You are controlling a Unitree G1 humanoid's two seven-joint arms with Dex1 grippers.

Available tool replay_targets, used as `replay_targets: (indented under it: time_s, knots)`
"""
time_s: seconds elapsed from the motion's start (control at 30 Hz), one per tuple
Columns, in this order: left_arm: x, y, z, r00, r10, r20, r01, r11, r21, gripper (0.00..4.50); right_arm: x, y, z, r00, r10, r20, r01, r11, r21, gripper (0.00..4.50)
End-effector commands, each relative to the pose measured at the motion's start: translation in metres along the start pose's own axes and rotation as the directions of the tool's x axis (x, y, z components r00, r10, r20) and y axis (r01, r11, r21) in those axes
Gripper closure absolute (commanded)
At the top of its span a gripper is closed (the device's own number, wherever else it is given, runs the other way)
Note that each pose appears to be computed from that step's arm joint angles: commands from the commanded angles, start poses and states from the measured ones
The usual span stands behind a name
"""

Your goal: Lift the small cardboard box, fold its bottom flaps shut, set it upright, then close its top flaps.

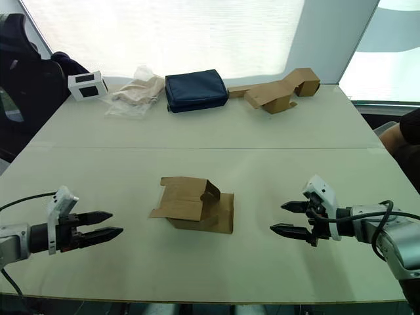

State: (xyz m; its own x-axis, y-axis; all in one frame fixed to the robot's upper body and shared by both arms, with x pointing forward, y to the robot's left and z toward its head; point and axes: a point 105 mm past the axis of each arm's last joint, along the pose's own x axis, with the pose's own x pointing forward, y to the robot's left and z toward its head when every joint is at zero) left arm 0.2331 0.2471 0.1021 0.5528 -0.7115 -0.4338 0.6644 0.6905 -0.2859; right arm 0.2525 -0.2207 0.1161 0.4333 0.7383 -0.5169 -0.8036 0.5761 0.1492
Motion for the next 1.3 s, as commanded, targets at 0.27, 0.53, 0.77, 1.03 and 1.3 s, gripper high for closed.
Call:
replay_targets:
  time_s: [0.27,0.53,0.77,1.03,1.3]
  knots:
    - [-0.002,0.008,0.022,0.997,0.034,0.072,-0.039,0.997,0.072,0.01,0.004,0.003,0.013,1.000,0.007,0.030,-0.006,1.000,-0.028,0.00]
    - [-0.003,0.010,0.021,0.997,0.044,0.066,-0.050,0.995,0.090,0.01,0.002,0.004,0.011,0.999,-0.002,0.046,0.003,1.000,-0.029,0.00]
    - [0.006,0.018,0.024,0.989,0.082,0.119,-0.091,0.993,0.069,0.01,-0.001,-0.006,0.014,0.996,-0.045,0.071,0.048,0.998,-0.038,0.00]
    - [0.010,0.011,0.017,0.991,-0.086,0.102,0.103,0.978,-0.183,0.01,0.002,0.006,0.016,0.993,-0.035,0.115,0.039,0.999,-0.037,0.00]
    - [0.044,-0.017,0.040,0.902,-0.376,0.212,0.432,0.790,-0.436,0.01,0.012,0.062,0.050,0.958,0.120,0.260,-0.112,0.993,-0.046,0.00]
